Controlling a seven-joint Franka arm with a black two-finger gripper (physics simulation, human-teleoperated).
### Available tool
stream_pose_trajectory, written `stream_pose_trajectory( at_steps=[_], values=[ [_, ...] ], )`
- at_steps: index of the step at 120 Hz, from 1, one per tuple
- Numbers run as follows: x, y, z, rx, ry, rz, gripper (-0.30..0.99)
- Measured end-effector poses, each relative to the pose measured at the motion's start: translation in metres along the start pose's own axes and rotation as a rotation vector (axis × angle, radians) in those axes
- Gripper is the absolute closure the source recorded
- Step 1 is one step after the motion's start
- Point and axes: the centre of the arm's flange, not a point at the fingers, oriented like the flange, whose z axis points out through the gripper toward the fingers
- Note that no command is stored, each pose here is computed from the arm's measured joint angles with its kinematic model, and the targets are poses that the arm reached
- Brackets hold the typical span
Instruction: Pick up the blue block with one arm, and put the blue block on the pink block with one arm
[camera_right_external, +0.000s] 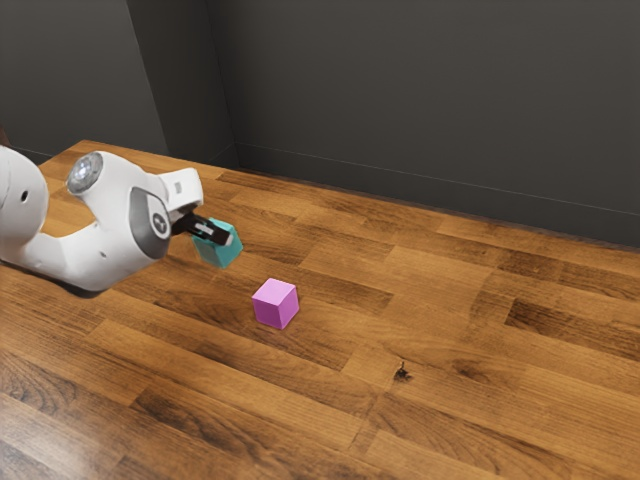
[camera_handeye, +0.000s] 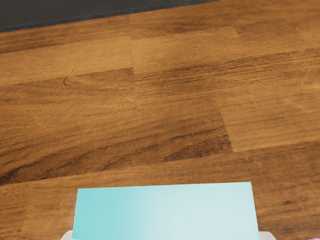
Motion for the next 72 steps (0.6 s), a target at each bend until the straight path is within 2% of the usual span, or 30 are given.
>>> stream_pose_trajectory(
  at_steps=[17, 47, 72],
  values=[
    [-0.003, 0.044, -0.009, -0.058, -0.006, 0.017, 0.40],
    [-0.002, 0.079, 0.009, -0.112, -0.024, 0.020, 0.39],
    [-0.006, 0.076, 0.030, -0.106, -0.036, -0.022, 0.38]
  ],
)
